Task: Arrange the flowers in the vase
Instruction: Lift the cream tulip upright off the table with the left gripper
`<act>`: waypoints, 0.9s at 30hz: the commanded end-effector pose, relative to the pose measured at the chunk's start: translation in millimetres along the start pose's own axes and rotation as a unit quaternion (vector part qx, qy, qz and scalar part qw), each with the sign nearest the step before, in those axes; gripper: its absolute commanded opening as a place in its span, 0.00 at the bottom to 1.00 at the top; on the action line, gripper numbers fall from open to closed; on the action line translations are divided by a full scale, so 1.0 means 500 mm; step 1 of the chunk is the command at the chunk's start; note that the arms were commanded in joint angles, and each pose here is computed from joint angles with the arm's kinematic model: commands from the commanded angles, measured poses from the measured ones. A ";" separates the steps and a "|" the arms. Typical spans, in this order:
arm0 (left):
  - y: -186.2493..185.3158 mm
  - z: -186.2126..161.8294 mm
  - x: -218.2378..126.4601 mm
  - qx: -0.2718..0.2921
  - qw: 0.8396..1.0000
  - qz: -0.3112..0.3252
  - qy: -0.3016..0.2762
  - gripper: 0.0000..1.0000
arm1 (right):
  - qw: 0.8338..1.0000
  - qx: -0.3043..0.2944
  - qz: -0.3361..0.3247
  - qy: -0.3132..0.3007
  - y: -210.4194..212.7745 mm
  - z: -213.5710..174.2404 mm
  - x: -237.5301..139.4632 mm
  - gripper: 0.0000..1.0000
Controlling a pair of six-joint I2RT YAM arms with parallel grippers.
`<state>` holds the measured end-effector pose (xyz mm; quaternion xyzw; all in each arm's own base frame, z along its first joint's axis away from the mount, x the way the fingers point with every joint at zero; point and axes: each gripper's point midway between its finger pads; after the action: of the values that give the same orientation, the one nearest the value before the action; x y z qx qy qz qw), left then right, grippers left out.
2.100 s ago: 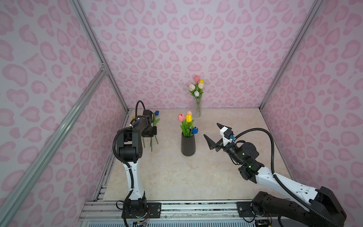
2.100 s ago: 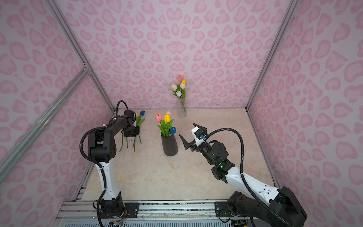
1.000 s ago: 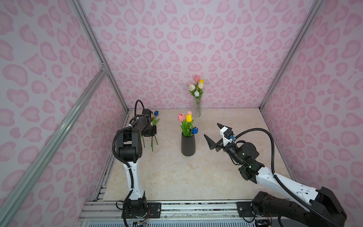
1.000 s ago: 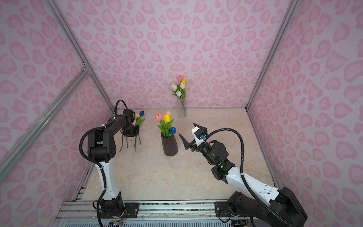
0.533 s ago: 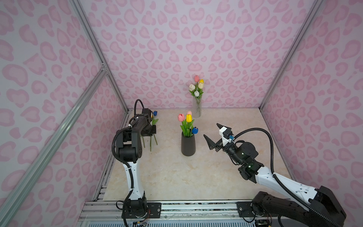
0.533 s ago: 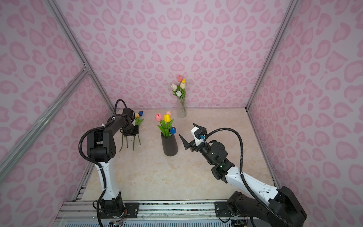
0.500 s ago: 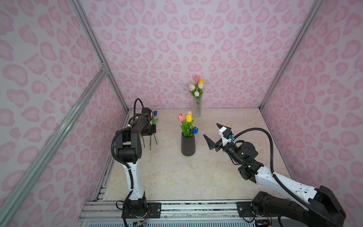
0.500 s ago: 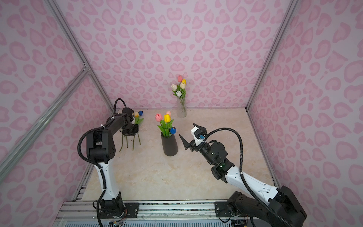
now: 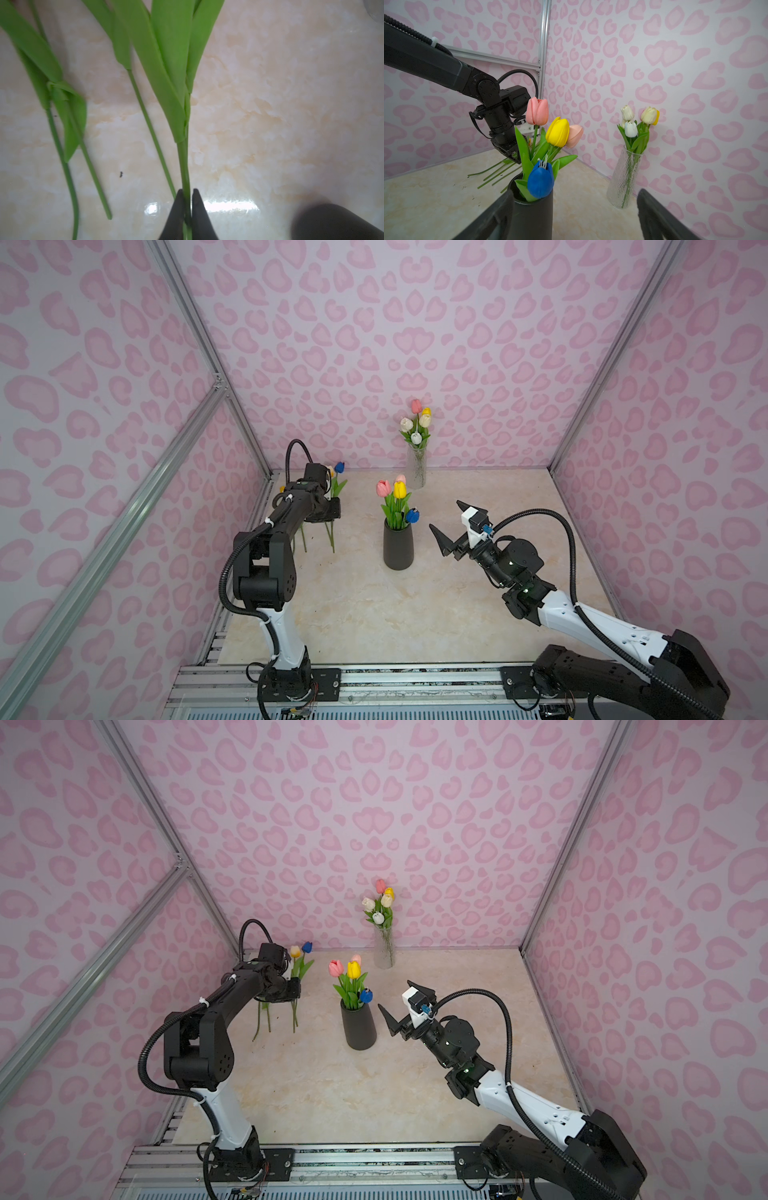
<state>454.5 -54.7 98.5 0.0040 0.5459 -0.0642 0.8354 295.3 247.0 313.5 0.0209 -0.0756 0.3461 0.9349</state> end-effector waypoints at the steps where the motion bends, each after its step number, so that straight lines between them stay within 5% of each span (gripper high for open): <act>1: -0.036 0.003 0.028 -0.001 1.000 -0.027 -0.007 0.09 | 1.000 0.003 0.001 -0.014 0.001 0.011 0.001 0.92; 12: -0.045 0.014 0.040 0.007 1.000 -0.023 -0.020 0.03 | 1.000 -0.001 -0.003 -0.009 -0.002 0.011 -0.002 0.92; 19: -0.081 0.082 -0.138 0.006 0.980 -0.056 -0.191 0.03 | 1.000 -0.001 -0.007 -0.009 -0.004 0.008 -0.001 0.92; 22: -0.104 0.103 -0.264 0.015 0.948 -0.071 -0.309 0.03 | 1.000 -0.001 -0.009 -0.011 -0.006 0.007 0.002 0.92; 27: -0.200 0.032 -0.452 0.083 0.862 -0.143 -0.480 0.03 | 1.000 0.004 -0.011 -0.018 -0.008 0.004 0.003 0.92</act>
<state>382.6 -113.2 254.8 -0.0353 0.2124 -0.1704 0.9616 298.8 247.2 308.6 0.0199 -0.0713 0.3403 0.9374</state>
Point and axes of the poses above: each gripper's point midway between its finger pads, its own x axis out along the fingers, its own y axis along the line the jaws close on, z = x × y, and after that the axes turned 8 degrees about x, right-handed
